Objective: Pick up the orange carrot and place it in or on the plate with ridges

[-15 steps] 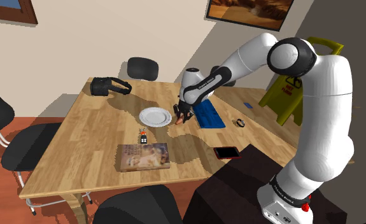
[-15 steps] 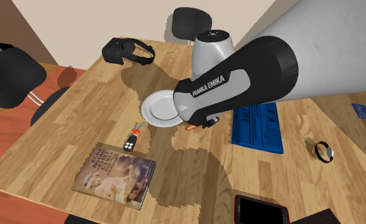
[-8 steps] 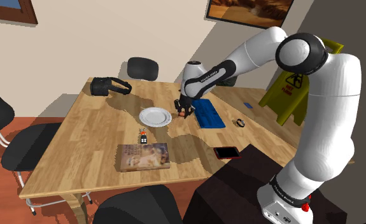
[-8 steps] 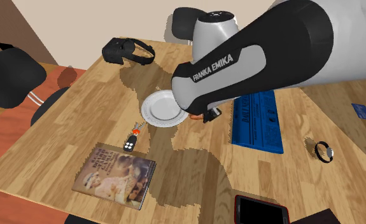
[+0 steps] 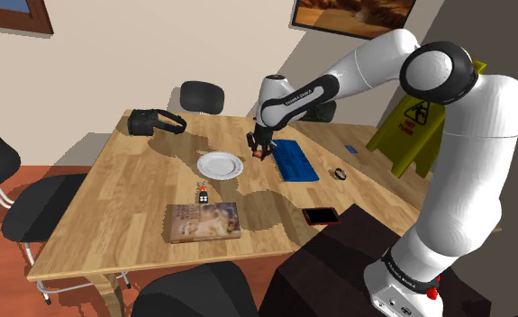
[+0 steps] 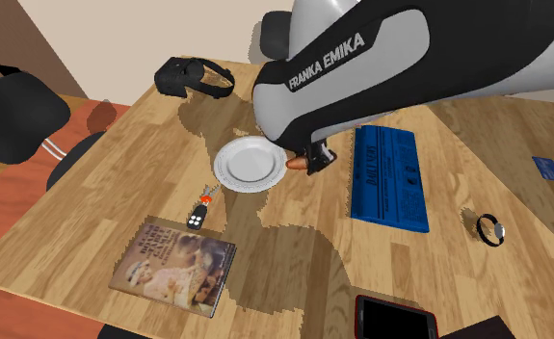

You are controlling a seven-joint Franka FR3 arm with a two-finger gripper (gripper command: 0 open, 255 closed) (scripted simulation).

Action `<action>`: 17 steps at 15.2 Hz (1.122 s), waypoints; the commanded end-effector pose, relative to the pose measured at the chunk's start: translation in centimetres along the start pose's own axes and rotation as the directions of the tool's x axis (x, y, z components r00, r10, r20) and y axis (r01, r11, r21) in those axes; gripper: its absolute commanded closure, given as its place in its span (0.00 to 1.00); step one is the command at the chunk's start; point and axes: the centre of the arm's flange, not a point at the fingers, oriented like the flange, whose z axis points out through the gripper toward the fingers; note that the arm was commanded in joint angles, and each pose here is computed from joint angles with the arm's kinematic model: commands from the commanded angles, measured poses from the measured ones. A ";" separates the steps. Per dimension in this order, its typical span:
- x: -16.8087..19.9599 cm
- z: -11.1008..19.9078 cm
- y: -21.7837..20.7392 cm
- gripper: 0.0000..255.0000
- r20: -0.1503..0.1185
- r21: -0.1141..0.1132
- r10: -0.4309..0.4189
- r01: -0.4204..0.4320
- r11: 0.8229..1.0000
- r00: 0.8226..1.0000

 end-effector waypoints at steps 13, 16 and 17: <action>-6.7 0.2 -14.2 1.00 0.000 0.000 0.000 0.000 1.000 1.000; -6.8 1.8 -14.2 1.00 0.000 0.000 0.000 0.000 1.000 1.000; -6.8 2.4 -14.2 1.00 0.000 0.000 0.000 0.000 1.000 1.000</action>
